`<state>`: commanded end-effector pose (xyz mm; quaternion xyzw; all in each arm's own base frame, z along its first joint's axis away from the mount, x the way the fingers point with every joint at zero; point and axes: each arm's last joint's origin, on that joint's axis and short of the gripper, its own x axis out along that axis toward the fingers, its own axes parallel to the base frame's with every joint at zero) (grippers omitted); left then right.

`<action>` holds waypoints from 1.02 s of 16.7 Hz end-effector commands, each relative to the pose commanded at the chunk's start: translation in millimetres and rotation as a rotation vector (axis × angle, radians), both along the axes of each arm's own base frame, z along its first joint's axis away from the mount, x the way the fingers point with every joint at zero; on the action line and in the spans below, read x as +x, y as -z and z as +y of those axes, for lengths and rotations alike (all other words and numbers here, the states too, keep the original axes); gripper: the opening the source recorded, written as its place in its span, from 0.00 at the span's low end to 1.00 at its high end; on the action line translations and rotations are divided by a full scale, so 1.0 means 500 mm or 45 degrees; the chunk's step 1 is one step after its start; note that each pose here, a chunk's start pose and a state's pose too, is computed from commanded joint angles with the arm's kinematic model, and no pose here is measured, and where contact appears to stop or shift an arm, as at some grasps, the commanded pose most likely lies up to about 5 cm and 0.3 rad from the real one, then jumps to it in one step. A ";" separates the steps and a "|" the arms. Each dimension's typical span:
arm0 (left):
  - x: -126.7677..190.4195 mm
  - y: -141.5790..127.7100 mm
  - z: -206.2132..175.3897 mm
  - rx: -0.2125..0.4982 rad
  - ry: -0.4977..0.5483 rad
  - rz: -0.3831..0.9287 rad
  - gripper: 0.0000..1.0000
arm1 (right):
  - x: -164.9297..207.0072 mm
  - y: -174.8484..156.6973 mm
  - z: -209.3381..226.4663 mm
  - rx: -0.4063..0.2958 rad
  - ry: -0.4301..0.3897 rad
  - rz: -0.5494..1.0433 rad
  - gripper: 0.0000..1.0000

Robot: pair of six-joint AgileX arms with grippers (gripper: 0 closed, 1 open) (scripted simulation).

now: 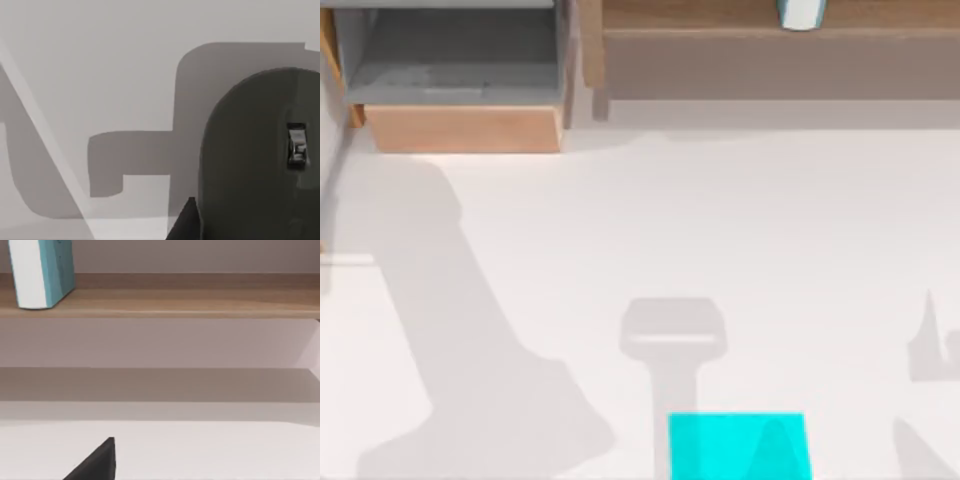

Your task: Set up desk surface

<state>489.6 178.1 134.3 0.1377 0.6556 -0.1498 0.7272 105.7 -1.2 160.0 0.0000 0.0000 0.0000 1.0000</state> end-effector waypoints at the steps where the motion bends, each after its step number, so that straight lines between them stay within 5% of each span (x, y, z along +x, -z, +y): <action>1: 0.000 0.000 0.000 0.000 0.000 0.000 0.00 | 0.000 0.000 0.000 0.000 0.000 0.000 1.00; 8: -0.006 -0.017 0.004 0.005 -0.014 -0.008 0.00 | 0.000 0.000 0.000 0.000 0.000 0.000 1.00; 17: -0.070 -0.226 -0.063 0.029 -0.224 -0.167 0.00 | 0.000 0.000 0.000 0.000 0.000 0.000 1.00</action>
